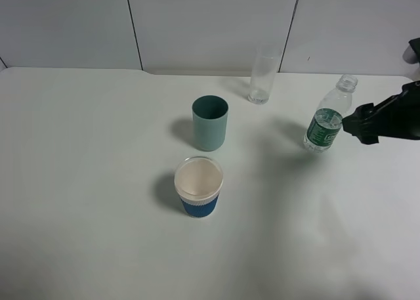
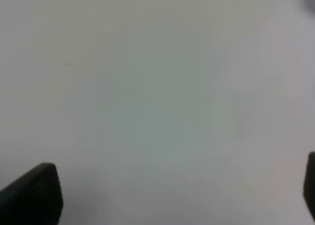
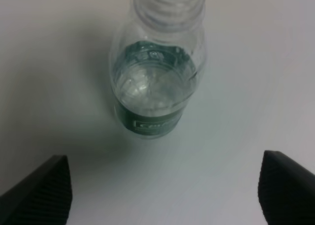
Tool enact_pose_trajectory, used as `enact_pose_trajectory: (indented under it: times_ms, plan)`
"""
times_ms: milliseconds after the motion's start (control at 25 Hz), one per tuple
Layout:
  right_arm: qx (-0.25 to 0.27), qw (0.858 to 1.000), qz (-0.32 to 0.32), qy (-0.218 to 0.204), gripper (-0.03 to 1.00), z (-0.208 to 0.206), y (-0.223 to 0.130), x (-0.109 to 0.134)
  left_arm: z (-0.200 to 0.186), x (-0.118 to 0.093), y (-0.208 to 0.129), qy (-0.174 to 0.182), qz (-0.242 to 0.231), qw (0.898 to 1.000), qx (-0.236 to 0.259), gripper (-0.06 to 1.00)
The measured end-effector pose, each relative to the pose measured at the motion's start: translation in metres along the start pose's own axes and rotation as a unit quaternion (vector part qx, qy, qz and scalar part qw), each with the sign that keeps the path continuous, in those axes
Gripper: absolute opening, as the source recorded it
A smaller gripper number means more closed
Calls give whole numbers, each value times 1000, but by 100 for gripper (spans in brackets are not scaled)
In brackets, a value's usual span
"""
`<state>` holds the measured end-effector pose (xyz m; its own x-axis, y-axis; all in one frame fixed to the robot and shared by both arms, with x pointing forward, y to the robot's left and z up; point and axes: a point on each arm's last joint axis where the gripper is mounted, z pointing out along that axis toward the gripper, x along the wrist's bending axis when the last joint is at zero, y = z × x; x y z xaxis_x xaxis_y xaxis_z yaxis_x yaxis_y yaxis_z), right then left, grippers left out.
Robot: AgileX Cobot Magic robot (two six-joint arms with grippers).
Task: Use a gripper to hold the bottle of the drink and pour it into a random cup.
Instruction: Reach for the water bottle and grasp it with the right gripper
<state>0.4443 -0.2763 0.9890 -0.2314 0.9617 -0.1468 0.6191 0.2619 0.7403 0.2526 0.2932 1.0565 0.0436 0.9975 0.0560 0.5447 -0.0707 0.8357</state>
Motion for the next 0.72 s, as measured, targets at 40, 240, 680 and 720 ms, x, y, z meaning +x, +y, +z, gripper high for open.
enact_pose_trajectory:
  times_ms: [40, 240, 680, 720]
  plan:
    - [-7, 1000, -2, -1, 76, 2, -7, 1, 0, 0, 0, 0, 0, 1000, 0, 99]
    - [-65, 997, -28, -11, 76, 5, -25, 5, 0, 0, 0, 0, 0, 1000, 0, 99]
    - [-46, 997, -62, -7, 76, 24, -44, 10, 0, 0, 0, 0, 0, 1000, 0, 99]
    - [-39, 997, -62, -4, 76, 28, -46, 10, 0, 0, 0, 0, 0, 1000, 0, 99]
